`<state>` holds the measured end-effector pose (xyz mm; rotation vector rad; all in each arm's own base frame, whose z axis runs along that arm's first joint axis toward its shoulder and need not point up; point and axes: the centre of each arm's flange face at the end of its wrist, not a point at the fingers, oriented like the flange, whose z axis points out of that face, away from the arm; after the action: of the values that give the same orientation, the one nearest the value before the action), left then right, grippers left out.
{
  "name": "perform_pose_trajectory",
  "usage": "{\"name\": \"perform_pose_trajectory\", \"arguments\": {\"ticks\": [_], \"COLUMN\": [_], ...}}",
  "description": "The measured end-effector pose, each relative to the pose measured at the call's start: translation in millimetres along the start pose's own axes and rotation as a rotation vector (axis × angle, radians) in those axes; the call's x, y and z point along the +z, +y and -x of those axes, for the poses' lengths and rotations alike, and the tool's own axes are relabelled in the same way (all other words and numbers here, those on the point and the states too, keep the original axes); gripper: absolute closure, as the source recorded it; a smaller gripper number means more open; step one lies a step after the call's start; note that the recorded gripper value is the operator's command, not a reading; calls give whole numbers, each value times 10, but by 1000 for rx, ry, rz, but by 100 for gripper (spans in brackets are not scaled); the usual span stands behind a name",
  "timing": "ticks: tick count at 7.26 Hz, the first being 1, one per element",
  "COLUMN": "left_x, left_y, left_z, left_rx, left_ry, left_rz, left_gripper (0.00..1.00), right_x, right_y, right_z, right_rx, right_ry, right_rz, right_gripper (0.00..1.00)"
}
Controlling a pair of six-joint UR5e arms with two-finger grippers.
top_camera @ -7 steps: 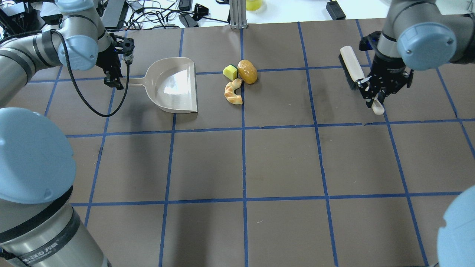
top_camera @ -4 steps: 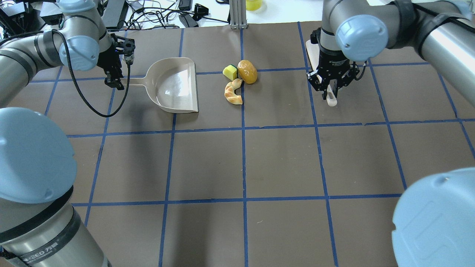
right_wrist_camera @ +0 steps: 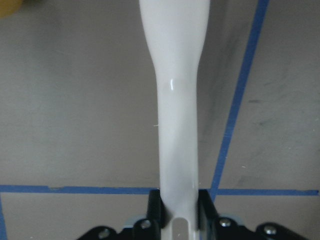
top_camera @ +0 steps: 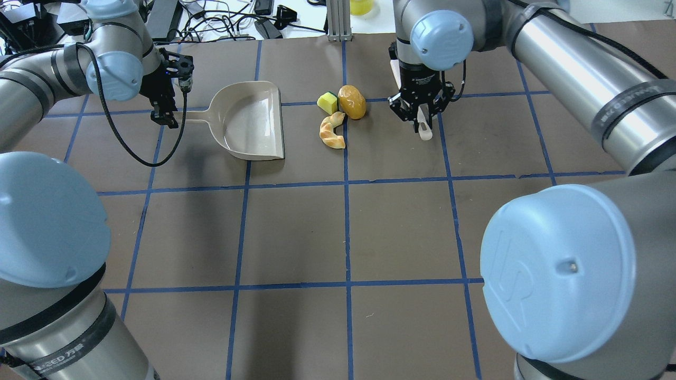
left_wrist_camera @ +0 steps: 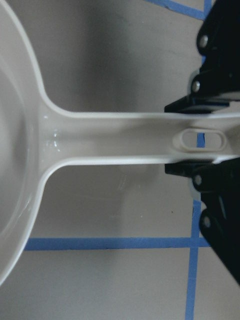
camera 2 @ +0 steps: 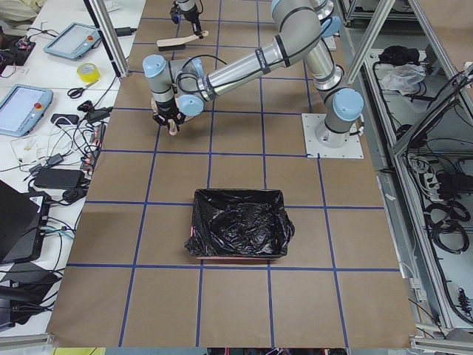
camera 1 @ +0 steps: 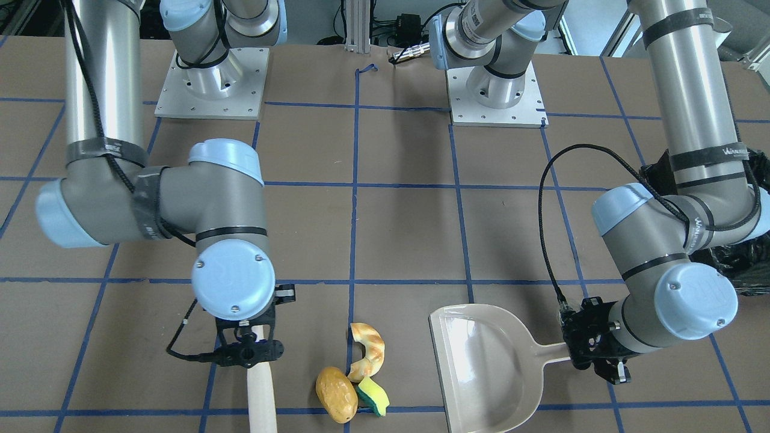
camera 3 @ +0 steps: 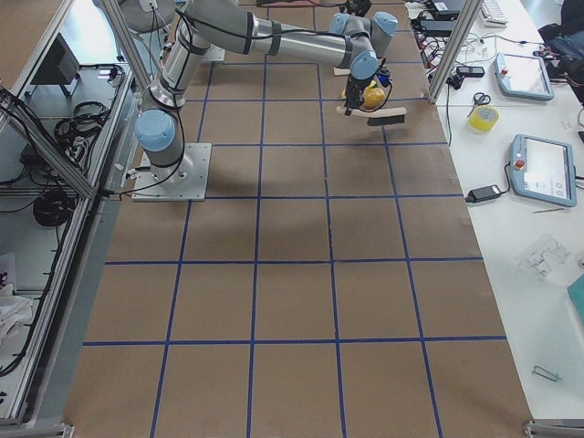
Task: Sweep and dump trash into bin
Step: 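Sweep the potato, bread and sponge with the brush into the dustpan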
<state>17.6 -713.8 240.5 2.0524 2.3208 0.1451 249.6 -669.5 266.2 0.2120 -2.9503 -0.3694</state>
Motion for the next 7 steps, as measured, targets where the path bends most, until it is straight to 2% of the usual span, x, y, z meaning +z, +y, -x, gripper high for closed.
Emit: {"name": "perform_pose_trajectory", "arguments": {"ticks": [1, 3, 7], "left_x": [4, 12, 14], "left_y": [-2, -10, -42], "left_z": [1, -2, -7], "left_rx": [0, 2, 3], "left_ry": [0, 2, 1], "left_rz": [-1, -3, -4], "left_gripper": [85, 85, 85], "right_x": [22, 63, 118], "right_y": [-10, -4, 96], "right_z": [266, 708, 1335], "right_rx": [-23, -21, 111], "right_ry": [4, -29, -114], "right_rz": [-1, -4, -10], "right_gripper": [94, 96, 96]}}
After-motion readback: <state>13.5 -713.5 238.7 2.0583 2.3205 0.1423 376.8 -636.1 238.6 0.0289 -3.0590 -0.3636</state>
